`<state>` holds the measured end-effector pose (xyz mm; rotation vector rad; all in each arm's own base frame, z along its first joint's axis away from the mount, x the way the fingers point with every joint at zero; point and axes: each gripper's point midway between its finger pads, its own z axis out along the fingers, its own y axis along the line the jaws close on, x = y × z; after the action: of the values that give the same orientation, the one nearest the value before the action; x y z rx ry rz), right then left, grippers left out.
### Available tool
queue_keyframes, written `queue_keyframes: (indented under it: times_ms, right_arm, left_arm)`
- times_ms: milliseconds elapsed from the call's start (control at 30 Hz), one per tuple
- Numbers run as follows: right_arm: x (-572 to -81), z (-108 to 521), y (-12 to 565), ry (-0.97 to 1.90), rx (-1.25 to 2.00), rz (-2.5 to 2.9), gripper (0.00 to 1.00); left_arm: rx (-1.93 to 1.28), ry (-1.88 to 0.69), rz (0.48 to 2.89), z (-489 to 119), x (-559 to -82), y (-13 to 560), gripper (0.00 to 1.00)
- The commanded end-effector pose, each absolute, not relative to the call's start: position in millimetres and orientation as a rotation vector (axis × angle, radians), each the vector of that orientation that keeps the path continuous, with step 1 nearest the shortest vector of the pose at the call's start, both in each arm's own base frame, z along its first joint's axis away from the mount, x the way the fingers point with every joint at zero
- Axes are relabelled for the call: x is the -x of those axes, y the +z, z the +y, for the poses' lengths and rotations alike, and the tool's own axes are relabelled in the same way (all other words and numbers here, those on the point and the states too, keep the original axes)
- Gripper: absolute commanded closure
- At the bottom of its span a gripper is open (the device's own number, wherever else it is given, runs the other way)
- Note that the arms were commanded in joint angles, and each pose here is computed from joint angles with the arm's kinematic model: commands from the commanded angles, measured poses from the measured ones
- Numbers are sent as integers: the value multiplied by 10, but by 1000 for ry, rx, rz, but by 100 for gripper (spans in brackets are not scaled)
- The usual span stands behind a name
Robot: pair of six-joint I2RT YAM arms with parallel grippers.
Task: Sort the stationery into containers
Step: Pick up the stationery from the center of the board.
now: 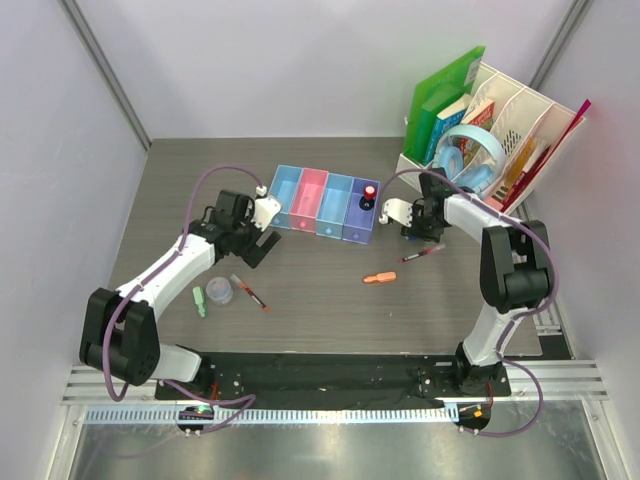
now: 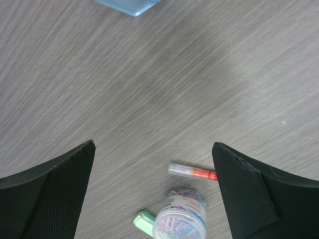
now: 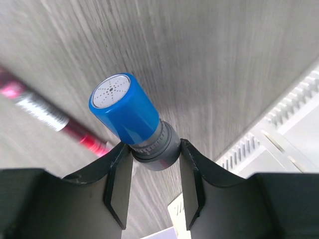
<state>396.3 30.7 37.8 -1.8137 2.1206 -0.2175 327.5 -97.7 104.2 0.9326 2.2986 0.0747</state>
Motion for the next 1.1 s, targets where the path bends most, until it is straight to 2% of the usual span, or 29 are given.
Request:
queue_keyframes:
  times_ms: [0, 167, 433, 567, 700, 833, 1000, 1067]
  right_arm:
    - [-4004, 561, 999, -147, 1613, 2001, 68]
    - [-3995, 742, 1384, -51, 1423, 1979, 68]
    - [-3946, 1402, 2019, 246, 1148, 1912, 67]
    - [-3830, 1833, 2203, 386, 1120, 1879, 67]
    - [-3681, 2312, 2384, 544, 1122, 1839, 67]
    - [-3620, 2586, 2385, 674, 1118, 1844, 67]
    - [-3512, 2832, 2266, 707, 1160, 1833, 67]
    - [-3459, 2929, 2172, 701, 1181, 1840, 67]
  left_arm:
    - [-993, -83, 2210, -1225, -3255, 1288, 0]
    - [-1066, -238, 2130, -1448, -3122, 1493, 0]
    - [-1084, -388, 1837, -1953, -3090, 2192, 0]
    - [-1111, -417, 1720, -2185, -2979, 2289, 0]
    - [-1123, -441, 1712, -2278, -2940, 2244, 0]
    - [-1131, -488, 1658, -2386, -2884, 2364, 0]
    - [-1138, -535, 1627, -2450, -2836, 2536, 0]
    - [-1169, -586, 1622, -2501, -2767, 2527, 4]
